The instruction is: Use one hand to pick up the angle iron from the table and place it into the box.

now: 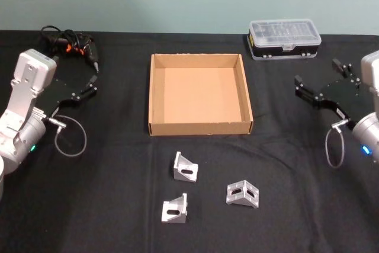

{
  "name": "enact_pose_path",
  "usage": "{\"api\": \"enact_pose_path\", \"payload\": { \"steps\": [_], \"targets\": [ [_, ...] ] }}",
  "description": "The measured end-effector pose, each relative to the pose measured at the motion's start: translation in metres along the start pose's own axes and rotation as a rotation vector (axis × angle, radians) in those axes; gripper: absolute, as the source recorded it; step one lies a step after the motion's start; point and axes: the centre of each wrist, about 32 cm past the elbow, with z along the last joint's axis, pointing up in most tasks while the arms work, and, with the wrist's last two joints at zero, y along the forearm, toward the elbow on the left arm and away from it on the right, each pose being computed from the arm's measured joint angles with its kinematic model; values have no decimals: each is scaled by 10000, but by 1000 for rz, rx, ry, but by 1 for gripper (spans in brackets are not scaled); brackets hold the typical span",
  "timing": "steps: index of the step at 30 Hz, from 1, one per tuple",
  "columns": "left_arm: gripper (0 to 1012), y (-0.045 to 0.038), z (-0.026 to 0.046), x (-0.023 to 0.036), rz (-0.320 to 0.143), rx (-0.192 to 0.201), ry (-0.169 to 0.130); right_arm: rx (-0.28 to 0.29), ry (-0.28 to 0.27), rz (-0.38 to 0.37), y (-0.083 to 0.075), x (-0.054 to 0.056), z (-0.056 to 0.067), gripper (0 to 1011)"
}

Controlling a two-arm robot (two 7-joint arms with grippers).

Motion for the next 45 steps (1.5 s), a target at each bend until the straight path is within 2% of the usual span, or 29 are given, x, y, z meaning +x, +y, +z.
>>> {"api": "enact_pose_path", "payload": {
  "steps": [4,5,11,16,17,22,24,27,34,37,45],
  "targets": [
    [1000,0,0,0,0,0,0,19,19,38,-55,79,143,1000],
    [1000,0,0,0,0,0,0,19,19,38,-55,79,143,1000],
    [1000,0,0,0,0,0,0,45,6,111,-156,216,388,1000],
    [1000,0,0,0,0,0,0,58,-30,224,-249,389,645,1000],
    [1000,0,0,0,0,0,0,58,-30,224,-249,389,645,1000],
    [1000,0,0,0,0,0,0,51,-61,332,-290,490,847,1000],
    [1000,0,0,0,0,0,0,48,-67,360,-293,507,891,1000],
    [1000,0,0,0,0,0,0,38,-90,443,-290,534,1002,1000],
    [1000,0,0,0,0,0,0,14,-94,572,-244,538,1111,1000],
    [1000,0,0,0,0,0,0,-15,-95,660,-202,550,1176,1000],
    [1000,0,0,0,0,0,0,-90,-91,799,-127,556,1231,1000]
  ]
}}
